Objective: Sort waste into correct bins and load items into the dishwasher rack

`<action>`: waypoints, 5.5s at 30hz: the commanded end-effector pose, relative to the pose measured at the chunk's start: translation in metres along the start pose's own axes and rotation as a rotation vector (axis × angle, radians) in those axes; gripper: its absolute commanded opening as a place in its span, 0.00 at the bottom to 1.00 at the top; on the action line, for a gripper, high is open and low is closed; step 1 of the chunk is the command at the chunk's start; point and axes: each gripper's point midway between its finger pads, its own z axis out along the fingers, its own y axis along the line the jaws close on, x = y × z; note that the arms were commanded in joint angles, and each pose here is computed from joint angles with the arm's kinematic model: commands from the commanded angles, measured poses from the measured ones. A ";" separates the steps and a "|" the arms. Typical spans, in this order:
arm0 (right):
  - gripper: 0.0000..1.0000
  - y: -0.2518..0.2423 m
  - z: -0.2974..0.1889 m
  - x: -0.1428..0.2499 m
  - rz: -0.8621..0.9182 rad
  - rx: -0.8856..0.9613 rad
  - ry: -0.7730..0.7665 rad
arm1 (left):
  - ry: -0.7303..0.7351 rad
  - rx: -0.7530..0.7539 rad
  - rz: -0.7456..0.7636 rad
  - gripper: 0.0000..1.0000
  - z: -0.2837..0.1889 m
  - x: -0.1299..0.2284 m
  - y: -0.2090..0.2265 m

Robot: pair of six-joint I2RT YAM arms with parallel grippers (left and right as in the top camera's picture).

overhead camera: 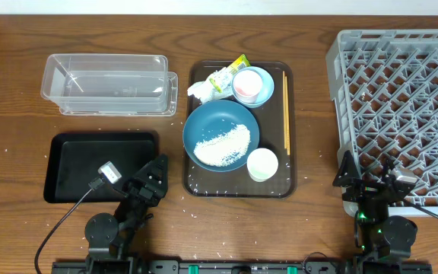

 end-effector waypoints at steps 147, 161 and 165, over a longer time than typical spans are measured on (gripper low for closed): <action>0.99 0.185 -0.051 -0.097 0.012 -0.381 0.724 | -0.146 -1.117 0.274 0.92 -0.069 -0.118 0.063; 0.99 0.267 -0.055 0.047 -0.325 -0.327 1.017 | -0.146 -1.117 0.274 0.92 -0.069 -0.118 0.063; 0.99 0.268 -0.053 0.068 -0.391 -0.282 1.076 | -0.146 -1.117 0.274 0.92 -0.069 -0.118 0.063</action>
